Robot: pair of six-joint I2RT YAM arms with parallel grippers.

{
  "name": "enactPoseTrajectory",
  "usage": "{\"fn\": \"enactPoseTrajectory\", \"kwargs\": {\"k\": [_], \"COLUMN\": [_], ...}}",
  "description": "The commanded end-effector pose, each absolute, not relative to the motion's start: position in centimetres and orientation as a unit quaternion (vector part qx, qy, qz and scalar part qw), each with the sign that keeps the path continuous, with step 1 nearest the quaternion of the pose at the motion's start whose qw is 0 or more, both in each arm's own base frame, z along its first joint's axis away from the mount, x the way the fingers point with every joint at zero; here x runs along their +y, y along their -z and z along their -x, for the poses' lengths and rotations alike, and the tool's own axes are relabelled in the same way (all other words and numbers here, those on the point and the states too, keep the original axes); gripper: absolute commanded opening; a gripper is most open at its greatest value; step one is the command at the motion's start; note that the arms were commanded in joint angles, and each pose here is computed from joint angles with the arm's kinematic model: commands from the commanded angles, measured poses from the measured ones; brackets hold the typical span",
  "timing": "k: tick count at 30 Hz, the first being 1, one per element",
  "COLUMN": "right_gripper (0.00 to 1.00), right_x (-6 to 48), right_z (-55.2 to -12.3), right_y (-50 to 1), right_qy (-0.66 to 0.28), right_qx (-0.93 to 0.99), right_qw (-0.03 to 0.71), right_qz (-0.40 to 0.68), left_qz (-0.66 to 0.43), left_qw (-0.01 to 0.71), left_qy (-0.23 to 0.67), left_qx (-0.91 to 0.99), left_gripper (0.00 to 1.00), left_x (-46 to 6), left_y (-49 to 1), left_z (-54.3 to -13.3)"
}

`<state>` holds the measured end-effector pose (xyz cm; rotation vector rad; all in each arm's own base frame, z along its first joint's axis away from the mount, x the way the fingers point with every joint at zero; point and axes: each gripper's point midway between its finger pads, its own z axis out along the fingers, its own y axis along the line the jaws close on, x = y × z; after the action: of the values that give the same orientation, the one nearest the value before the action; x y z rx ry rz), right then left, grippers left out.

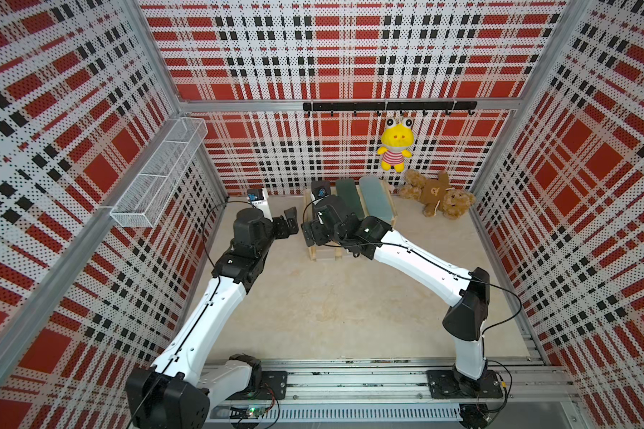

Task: Remove the pencil cases from the shelf
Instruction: Pick up the pencil case from the shelf.

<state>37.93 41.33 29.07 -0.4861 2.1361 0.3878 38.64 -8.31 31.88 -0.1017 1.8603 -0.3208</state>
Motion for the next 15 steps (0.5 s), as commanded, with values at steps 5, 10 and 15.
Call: {"fn": "enactPoseTrajectory", "kwargs": {"k": [5,10,15], "right_gripper": [1.00,1.00,1.00], "right_x": [42.0,41.4,41.2], "right_z": [-39.6,-41.4,-42.6], "right_y": [-29.7,-29.2,-28.6], "right_qy": [-0.188,-0.191,-0.185], "right_qx": [0.867,0.870,0.873], "right_qw": [0.429,0.429,0.428], "right_qz": [0.171,0.152,0.145], "left_qz": [0.042,0.042,0.042], "left_qw": [0.565,0.557,0.549], "left_qy": [0.148,0.157,0.157], "left_qx": [0.810,0.815,0.820], "left_gripper": [0.99,0.99,0.99], "left_x": [-8.8,-9.1,-9.2], "left_y": [-29.8,-28.7,-27.9], "left_z": [-38.4,-38.3,-38.4]}}
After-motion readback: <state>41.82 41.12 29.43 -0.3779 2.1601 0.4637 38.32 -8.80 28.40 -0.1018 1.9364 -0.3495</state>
